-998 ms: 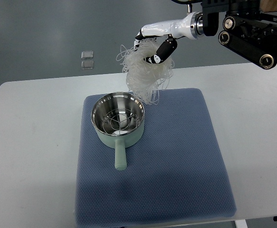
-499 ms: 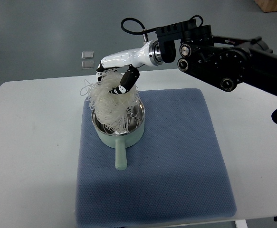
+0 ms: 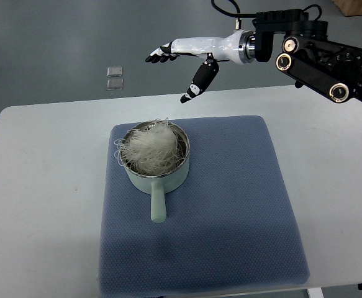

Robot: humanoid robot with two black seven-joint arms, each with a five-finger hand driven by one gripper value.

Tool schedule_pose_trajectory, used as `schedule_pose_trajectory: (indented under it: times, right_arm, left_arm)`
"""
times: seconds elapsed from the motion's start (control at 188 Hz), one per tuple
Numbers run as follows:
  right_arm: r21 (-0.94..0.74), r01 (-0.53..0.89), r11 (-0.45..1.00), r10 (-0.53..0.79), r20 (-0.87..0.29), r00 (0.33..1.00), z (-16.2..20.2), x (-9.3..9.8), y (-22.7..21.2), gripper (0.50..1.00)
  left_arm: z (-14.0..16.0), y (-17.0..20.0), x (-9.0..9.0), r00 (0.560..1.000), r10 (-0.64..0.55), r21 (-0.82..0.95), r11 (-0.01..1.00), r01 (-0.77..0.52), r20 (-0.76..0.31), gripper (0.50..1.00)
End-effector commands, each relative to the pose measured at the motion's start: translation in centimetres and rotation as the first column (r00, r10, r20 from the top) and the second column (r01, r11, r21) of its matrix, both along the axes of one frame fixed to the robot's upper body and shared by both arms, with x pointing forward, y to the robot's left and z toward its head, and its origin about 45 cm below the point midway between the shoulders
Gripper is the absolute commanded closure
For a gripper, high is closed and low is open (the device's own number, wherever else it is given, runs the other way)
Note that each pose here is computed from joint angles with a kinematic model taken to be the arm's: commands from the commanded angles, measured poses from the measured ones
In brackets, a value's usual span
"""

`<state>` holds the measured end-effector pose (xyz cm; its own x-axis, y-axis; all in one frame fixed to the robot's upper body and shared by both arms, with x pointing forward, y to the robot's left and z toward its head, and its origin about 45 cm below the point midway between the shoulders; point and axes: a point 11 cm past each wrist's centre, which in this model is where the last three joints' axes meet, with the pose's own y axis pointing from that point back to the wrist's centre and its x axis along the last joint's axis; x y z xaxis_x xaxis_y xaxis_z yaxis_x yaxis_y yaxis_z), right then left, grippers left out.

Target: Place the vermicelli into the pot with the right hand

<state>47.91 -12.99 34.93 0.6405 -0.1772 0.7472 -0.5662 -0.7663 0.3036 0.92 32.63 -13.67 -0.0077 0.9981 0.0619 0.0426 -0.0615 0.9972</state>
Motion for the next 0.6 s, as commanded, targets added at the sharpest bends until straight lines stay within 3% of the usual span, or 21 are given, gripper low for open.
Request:
schedule_pose_trajectory:
  times: [0.0,0.011,0.021,0.069,0.074,0.127,0.191,0.196,0.26,0.308,0.361,0.366,0.419,0.595]
  right_arm:
    - [0.094,0.071,0.993,-0.066,-0.052,0.996,-0.4,0.3,-2.4,0.603]
    - [0.094,0.071,0.993,-0.066,-0.052,0.996,-0.4,0.3,-2.4,0.603]
    - [0.212,0.183,0.96,-0.156,-0.136,0.978,-2.1,0.6,-5.4,0.605]
    - [0.213,0.183,0.96,-0.156,-0.136,0.978,-2.1,0.6,-5.4,0.605]
    - [0.318,0.305,0.898,-0.243,-0.22,0.945,-3.9,0.9,-8.0,0.605]
    - [0.419,0.438,0.795,-0.326,-0.313,0.892,-5.8,1.2,-10.5,0.607]
    - [0.438,0.462,0.771,-0.339,-0.332,0.88,-6.0,1.2,-10.9,0.607]
    - [0.507,0.584,0.634,-0.404,-0.427,0.809,-7.6,1.3,-13.6,0.607]
    - [0.548,0.702,0.455,-0.446,-0.542,0.712,-9.8,0.9,-16.3,0.607]
    - [0.55,0.755,0.358,-0.451,-0.606,0.655,-11.3,0.5,-17.3,0.607]
    - [0.55,0.755,0.357,-0.451,-0.606,0.655,-11.3,0.5,-17.3,0.607]
    - [0.544,0.791,0.28,-0.437,-0.661,0.61,-12.8,0.0,-17.5,0.607]
    - [0.53,0.818,0.223,-0.413,-0.709,0.572,-14.3,-0.6,-17.5,0.607]
    - [0.513,0.843,0.159,-0.398,-0.748,0.53,-15.7,-1.3,-17.9,0.607]
  left_arm:
    - [0.0,0.0,0.0,1.0,0.001,0.0,1.0,-0.001,0.001,0.5]
    - [0.0,0.0,0.0,1.0,0.001,0.0,1.0,-0.001,0.001,0.5]
    - [0.0,0.0,0.0,1.0,0.002,0.0,1.0,-0.002,0.002,0.5]
    - [0.0,0.0,0.0,1.0,0.002,0.0,1.0,-0.002,0.002,0.5]
    - [0.0,0.0,0.0,1.0,0.003,0.0,1.0,-0.003,0.0,0.5]
    - [0.0,0.0,0.0,1.0,0.003,0.0,1.0,-0.003,0.0,0.5]
    - [0.0,0.0,0.0,1.0,0.004,0.0,1.0,-0.004,0.001,0.5]
    - [0.0,0.0,0.0,1.0,0.004,0.0,1.0,-0.004,0.002,0.5]
    - [0.0,0.0,0.0,1.0,0.004,0.0,1.0,-0.004,0.001,0.5]
    - [0.0,0.0,0.0,1.0,0.004,0.0,1.0,-0.004,0.002,0.5]
    - [0.0,0.0,0.0,1.0,0.004,0.0,1.0,-0.004,0.002,0.5]
    - [0.0,0.0,0.0,1.0,0.007,-0.001,1.0,-0.007,0.001,0.5]
    - [0.0,0.0,0.1,1.0,0.008,-0.001,1.0,-0.008,0.003,0.5]
    - [0.0,0.1,0.0,1.0,0.01,0.002,1.0,-0.01,0.002,0.5]
